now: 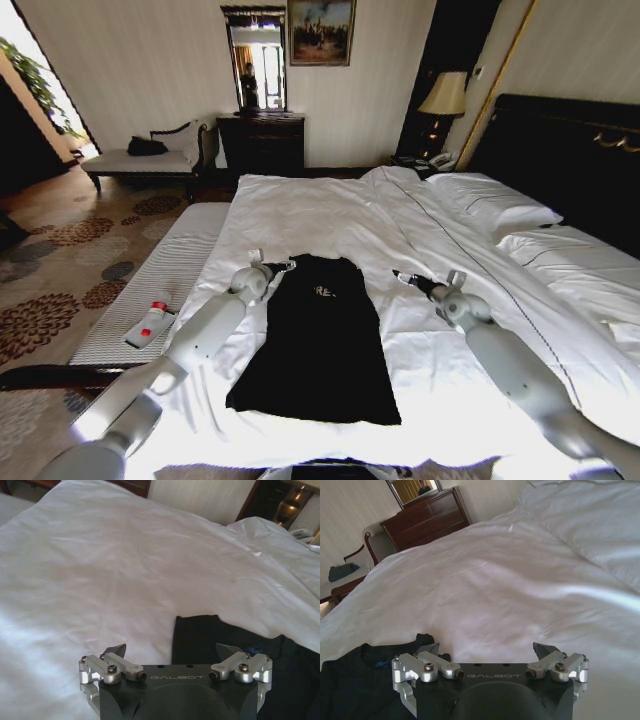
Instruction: Fold the clothes on the bed.
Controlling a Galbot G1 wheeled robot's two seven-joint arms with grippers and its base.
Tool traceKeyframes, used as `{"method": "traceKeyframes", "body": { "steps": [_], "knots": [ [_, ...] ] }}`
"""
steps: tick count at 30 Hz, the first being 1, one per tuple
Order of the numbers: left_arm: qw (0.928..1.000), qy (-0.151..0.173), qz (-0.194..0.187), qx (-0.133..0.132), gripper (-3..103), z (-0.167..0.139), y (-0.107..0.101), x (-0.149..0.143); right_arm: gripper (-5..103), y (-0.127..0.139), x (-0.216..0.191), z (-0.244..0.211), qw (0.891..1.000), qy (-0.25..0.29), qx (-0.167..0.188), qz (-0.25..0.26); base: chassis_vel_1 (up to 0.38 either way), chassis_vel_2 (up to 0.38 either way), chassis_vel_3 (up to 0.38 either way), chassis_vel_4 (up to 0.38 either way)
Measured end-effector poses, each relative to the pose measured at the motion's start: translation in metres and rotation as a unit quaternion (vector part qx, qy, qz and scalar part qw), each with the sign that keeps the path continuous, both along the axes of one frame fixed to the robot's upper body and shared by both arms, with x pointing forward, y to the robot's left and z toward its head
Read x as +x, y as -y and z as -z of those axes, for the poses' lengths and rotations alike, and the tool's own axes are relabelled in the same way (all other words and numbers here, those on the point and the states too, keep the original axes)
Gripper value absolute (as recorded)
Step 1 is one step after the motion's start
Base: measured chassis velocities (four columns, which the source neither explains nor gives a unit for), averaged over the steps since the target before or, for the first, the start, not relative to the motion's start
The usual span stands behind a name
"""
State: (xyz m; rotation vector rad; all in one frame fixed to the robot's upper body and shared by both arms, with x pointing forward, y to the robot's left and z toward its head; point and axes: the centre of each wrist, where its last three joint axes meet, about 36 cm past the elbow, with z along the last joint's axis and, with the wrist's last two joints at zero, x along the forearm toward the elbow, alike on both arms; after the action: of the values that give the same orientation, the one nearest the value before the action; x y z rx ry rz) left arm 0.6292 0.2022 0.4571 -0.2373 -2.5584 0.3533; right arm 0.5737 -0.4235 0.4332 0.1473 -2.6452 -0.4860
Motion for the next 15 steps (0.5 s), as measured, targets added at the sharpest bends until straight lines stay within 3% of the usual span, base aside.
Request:
{"method": "traceKeyframes", "body": {
  "steps": [3,5,6,15],
  "knots": [
    [0.9997,-0.02,0.002,-0.013,100,0.007,-0.015,0.006,100,-0.003,0.012,-0.001,0.999,-0.023,0.033,0.002,0.0,0.0,0.0,0.0],
    [0.9986,-0.032,0.01,-0.041,100,0.007,-0.022,0.012,100,-0.005,0.019,-0.002,0.997,-0.046,0.063,0.003,0.0,0.0,0.0,0.0],
    [0.9986,-0.032,0.01,-0.041,100,0.007,-0.022,0.012,100,-0.005,0.019,-0.002,0.997,-0.046,0.063,0.003,0.0,0.0,0.0,0.0],
    [0.9892,-0.035,0.054,-0.132,100,0.014,-0.039,0.036,100,-0.016,0.052,0.007,0.989,-0.107,0.103,0.007,0.0,0.0,0.0,0.0]
  ]
}}
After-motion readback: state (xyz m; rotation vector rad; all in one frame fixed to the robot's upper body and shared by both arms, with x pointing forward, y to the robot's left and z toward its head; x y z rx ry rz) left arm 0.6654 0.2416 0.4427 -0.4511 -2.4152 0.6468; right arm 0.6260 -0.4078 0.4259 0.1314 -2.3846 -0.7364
